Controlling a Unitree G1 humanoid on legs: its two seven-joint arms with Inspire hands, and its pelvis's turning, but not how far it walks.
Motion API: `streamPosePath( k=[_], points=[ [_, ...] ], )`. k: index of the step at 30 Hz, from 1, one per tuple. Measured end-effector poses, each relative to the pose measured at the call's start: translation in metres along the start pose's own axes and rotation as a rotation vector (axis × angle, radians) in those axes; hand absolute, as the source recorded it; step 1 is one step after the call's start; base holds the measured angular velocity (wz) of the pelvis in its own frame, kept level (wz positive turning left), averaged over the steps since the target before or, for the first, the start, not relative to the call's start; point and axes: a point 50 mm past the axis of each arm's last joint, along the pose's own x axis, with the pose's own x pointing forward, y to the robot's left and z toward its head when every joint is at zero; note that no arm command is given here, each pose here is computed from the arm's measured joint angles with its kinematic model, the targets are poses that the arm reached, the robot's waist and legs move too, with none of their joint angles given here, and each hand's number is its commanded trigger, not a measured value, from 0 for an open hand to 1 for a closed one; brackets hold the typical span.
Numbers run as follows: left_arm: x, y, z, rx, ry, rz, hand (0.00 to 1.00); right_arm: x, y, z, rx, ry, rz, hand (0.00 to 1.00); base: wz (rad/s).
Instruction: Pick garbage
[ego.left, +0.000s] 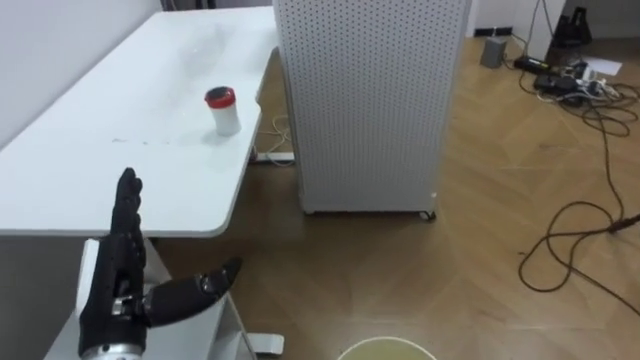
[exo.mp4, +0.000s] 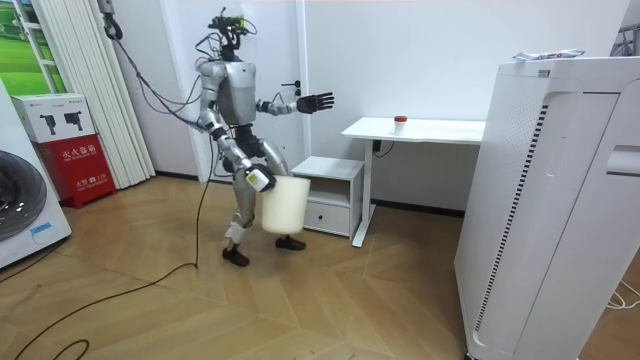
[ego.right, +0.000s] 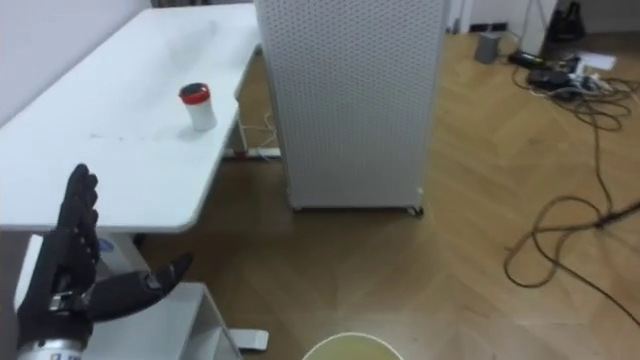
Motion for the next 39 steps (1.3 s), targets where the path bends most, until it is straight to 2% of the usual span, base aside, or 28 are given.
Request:
streamPosePath(
  k=[8, 12, 15, 20, 26, 32, 39],
  points=[
    [0.005, 0.001, 0.003, -0.016, -0.020, -0.007, 0.00, 0.003, 0.014, 0.028, -0.012, -0.118, 0.051, 1.00, -0.04],
    [0.006, 0.001, 0.002, -0.014, -0.018, 0.017, 0.00, 0.003, 0.013, 0.029, -0.003, -0.124, 0.043, 1.00, -0.15],
    [0.007, 0.001, 0.003, -0.017, -0.021, 0.028, 0.00, 0.003, 0.016, 0.028, -0.001, -0.119, 0.052, 1.00, 0.44],
    [0.004, -0.010, -0.002, -0.033, 0.006, -0.005, 0.00, 0.001, 0.018, 0.022, -0.025, -0.100, 0.053, 1.00, 0.69],
    [0.008, -0.014, 0.002, -0.047, -0.012, -0.011, 0.00, 0.004, 0.016, 0.033, -0.013, -0.139, 0.048, 1.00, 0.41],
    [0.007, -0.004, 0.001, -0.021, -0.010, 0.048, 0.00, 0.005, 0.018, 0.041, -0.033, -0.168, 0.076, 1.00, -0.04],
    [0.007, -0.006, 0.000, -0.030, -0.007, 0.044, 0.00, 0.005, 0.020, 0.041, -0.050, -0.176, 0.088, 1.00, 0.16]
  ],
)
